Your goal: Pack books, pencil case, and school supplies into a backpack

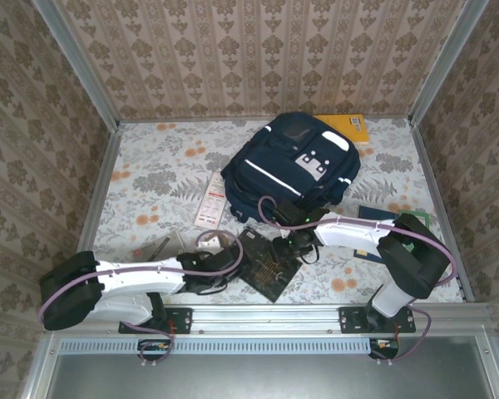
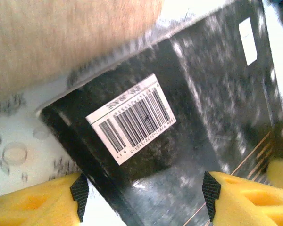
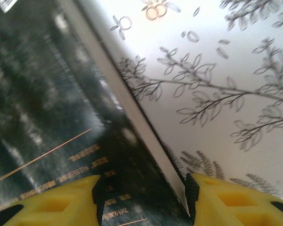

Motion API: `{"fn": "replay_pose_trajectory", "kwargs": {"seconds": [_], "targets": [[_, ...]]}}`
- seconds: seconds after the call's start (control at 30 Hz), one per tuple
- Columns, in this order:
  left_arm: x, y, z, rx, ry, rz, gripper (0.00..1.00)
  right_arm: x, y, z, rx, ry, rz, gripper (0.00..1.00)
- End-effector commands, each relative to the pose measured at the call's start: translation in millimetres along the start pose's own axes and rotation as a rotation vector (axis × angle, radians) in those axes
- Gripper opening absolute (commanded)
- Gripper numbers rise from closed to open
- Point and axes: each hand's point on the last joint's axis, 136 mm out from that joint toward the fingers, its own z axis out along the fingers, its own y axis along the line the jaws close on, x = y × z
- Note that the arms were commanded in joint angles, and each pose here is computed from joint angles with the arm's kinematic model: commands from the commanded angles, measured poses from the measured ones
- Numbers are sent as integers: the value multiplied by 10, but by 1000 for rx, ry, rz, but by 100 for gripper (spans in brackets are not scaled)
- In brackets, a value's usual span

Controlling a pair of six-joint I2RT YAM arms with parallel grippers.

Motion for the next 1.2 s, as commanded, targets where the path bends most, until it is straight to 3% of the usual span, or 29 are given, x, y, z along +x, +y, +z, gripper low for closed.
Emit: {"fn": "replay_pose_trajectory", "kwargs": {"seconds": [0.0,0.4,0.53,0.8,1.17], "targets": [[-206,-173,-10,66,-62,26,68,55,210,-23,-87,9,14,51],[-445,-282,92,48,-42,111,69,0,187,71,-57,15,27,51],[-402,-92,7,-20,-14,117,70,-6,194,69,-57,16,33,50],[-198,105,-71,-24,21,89,71,-42,169,81,-37,12,29,50],[32,-80,173,47,60,90,71,-75,323,129,-106,32,26,49]]}}
